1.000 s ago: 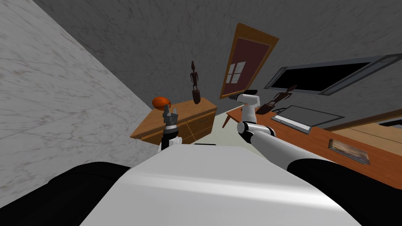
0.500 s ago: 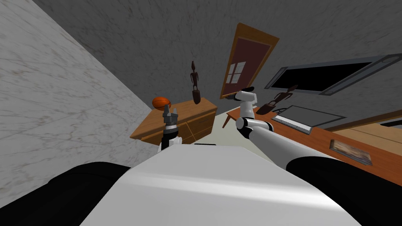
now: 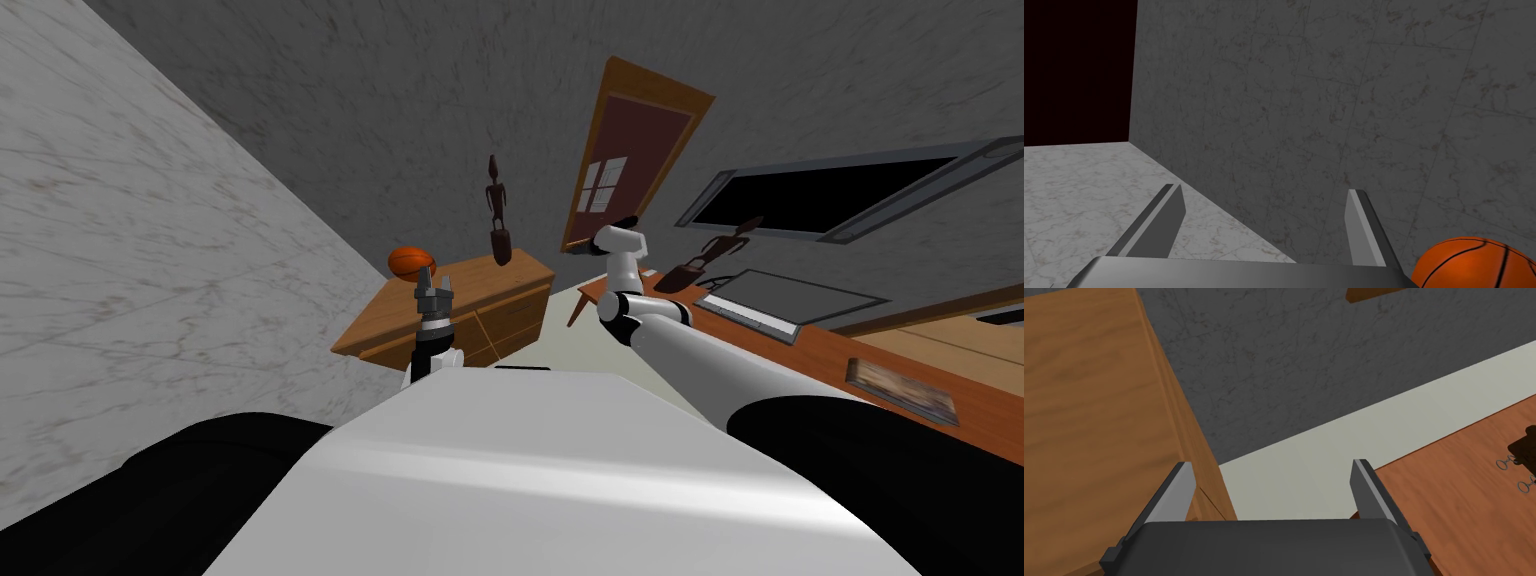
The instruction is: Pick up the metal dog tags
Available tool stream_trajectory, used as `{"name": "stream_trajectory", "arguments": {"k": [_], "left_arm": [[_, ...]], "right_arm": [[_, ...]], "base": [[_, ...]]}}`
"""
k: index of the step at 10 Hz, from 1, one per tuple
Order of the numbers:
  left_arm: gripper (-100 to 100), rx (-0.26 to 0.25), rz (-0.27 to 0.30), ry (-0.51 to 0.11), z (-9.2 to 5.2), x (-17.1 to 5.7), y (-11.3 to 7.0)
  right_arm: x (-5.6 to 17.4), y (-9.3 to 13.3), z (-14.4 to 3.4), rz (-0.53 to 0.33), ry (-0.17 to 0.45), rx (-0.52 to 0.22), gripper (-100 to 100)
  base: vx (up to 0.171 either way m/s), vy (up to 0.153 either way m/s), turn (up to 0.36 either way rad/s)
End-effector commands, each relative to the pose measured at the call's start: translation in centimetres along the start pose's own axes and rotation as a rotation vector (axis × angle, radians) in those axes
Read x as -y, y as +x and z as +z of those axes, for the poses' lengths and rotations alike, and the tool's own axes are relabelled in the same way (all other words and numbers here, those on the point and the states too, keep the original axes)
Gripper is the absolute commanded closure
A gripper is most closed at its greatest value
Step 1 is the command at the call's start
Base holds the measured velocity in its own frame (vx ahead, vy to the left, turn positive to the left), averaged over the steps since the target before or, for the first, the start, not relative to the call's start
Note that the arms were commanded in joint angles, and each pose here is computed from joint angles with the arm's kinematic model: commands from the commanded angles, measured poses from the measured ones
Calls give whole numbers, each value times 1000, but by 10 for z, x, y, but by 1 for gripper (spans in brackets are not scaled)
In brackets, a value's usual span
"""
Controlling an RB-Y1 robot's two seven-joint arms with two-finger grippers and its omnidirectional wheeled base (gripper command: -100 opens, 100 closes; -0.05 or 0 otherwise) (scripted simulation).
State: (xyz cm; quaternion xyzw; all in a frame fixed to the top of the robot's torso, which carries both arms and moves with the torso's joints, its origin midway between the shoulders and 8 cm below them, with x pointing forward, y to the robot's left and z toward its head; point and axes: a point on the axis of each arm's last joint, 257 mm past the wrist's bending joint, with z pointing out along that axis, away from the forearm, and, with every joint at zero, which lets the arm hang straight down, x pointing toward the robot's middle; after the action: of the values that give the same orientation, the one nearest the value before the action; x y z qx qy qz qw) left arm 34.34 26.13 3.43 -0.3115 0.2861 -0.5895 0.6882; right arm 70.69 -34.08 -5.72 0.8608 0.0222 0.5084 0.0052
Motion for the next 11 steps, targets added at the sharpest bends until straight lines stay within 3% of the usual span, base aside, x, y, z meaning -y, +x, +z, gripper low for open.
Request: {"name": "stream_trajectory", "arguments": {"k": [1,2,3,5,6,8,9,10,11], "left_arm": [[0,0,0,0,0,0,0],[0,0,0,0,0,0,0],[0,0,0,0,0,0,0],[0,0,0,0,0,0,0],[0,0,0,0,0,0,0],[0,0,0,0,0,0,0],[0,0,0,0,0,0,0],[0,0,0,0,0,0,0],[0,0,0,0,0,0,0]], "right_arm": [[13,-11,2,31,36,55,-100],[14,-15,2,31,41,69,-100],[37,-12,3,78,89,103,-100],[42,-26,3,80,104,151,-100],[66,-23,1,118,150,189,-100],[70,-37,2,121,163,235,-100],[95,-35,-3,151,207,279,-100],[98,-46,-3,153,215,311,-100],[121,-45,-7,179,253,352,-100]], "base": [[15,8,18],[7,4,-1],[10,8,22],[11,6,8],[9,12,32],[13,6,8],[15,10,36],[18,10,26],[24,16,34]]}}
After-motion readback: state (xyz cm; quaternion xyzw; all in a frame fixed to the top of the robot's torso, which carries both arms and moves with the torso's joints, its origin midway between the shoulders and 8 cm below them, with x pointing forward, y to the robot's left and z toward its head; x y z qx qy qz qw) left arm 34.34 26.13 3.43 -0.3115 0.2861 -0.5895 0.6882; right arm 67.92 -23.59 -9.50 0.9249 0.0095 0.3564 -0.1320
